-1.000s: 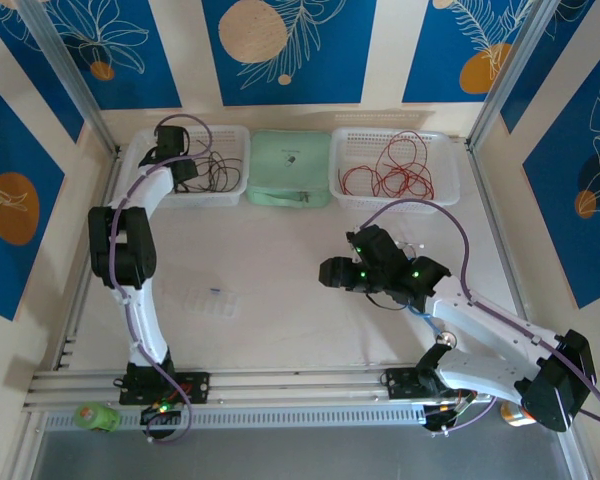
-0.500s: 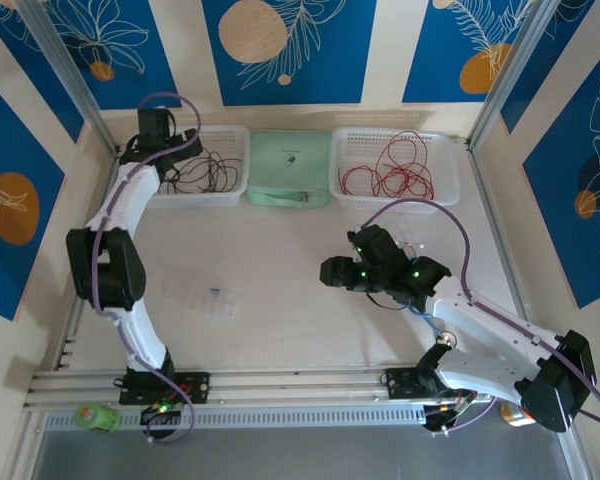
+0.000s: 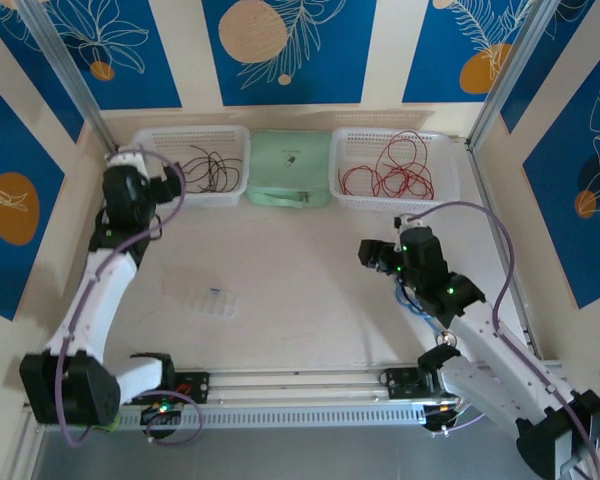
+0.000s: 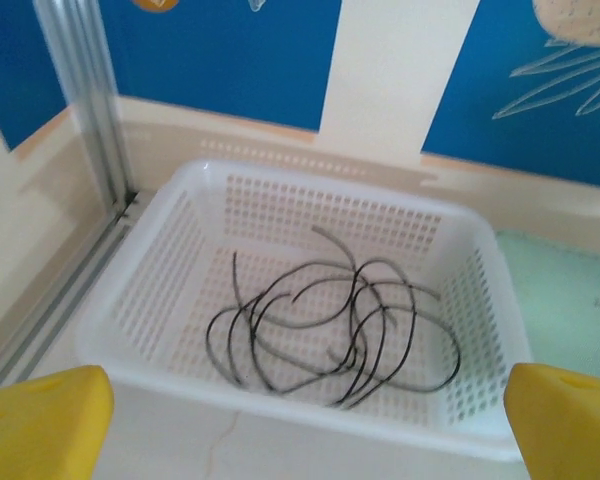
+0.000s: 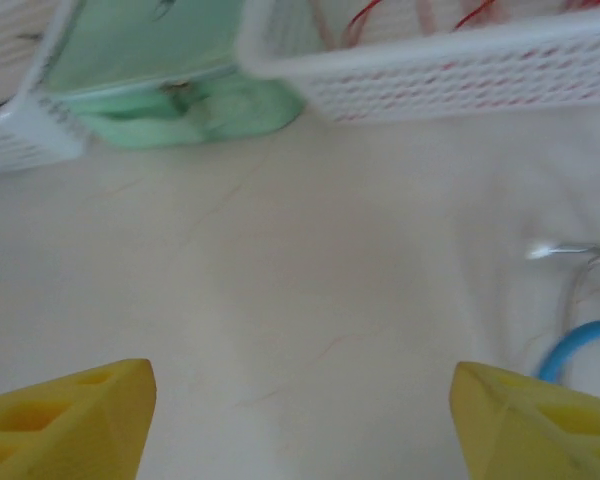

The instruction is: Untangle the cables

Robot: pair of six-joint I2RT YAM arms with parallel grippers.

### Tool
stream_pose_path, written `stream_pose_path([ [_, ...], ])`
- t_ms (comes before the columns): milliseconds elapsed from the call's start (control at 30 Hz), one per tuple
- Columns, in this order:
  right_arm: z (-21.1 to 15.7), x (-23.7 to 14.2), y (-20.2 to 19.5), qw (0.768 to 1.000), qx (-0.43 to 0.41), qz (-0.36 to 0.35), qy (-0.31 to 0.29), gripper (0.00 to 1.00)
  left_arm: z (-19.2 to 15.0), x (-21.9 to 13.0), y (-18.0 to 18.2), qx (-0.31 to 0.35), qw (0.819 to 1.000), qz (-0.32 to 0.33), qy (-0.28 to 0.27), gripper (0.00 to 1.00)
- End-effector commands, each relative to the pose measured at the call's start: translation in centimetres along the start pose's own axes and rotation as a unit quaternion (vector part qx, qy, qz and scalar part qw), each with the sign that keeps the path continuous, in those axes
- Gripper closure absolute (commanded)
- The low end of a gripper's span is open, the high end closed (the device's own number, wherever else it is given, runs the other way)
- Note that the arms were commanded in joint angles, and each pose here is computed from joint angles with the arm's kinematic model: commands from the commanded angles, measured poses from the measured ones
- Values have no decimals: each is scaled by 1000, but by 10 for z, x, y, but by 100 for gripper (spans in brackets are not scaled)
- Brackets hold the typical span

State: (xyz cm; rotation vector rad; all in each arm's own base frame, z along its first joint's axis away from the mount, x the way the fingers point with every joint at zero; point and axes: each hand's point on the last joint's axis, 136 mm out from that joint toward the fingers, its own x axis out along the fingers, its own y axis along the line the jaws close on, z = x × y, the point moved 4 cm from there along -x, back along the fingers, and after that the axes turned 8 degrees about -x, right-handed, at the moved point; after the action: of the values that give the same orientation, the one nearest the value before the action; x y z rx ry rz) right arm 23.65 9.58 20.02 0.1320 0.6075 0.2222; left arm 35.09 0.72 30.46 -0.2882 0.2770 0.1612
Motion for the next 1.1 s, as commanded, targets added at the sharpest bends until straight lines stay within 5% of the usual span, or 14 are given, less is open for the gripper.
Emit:
stream_pose_path([
  [0,15,6,-21,990,-76,-44,-110,6,-11,-14,12,35,996,-3,-82,0],
  [133,1,19,-43,985,-79,-64,-138,5,-59,-26,28,41,988,-25,-145,0],
  [267,2,28,-66,982,-82,-94,-143,7,-105,-20,53,14,997,38,-60,0],
  [467,-15,53,-106,977,-57,-153,-139,9,-157,-19,76,19,996,59,-66,0],
  [667,-2,65,-113,968,-61,-125,-210,9,-163,-2,57,50,996,-12,-75,0],
  [867,-8,106,-100,972,-103,-22,-208,9,-185,29,49,79,994,-41,-58,0],
  [933,-7,118,-93,985,-115,-3,-132,8,-180,36,42,86,993,-58,-59,0],
  [967,-3,130,-94,988,-115,6,-107,8,-187,43,44,91,995,-45,-11,0],
  [1000,3,131,-104,989,-84,-1,-120,0,-186,55,44,91,995,-32,6,0],
  [1067,1,130,-109,992,-74,-4,-107,1,-189,62,28,115,990,-74,33,0],
])
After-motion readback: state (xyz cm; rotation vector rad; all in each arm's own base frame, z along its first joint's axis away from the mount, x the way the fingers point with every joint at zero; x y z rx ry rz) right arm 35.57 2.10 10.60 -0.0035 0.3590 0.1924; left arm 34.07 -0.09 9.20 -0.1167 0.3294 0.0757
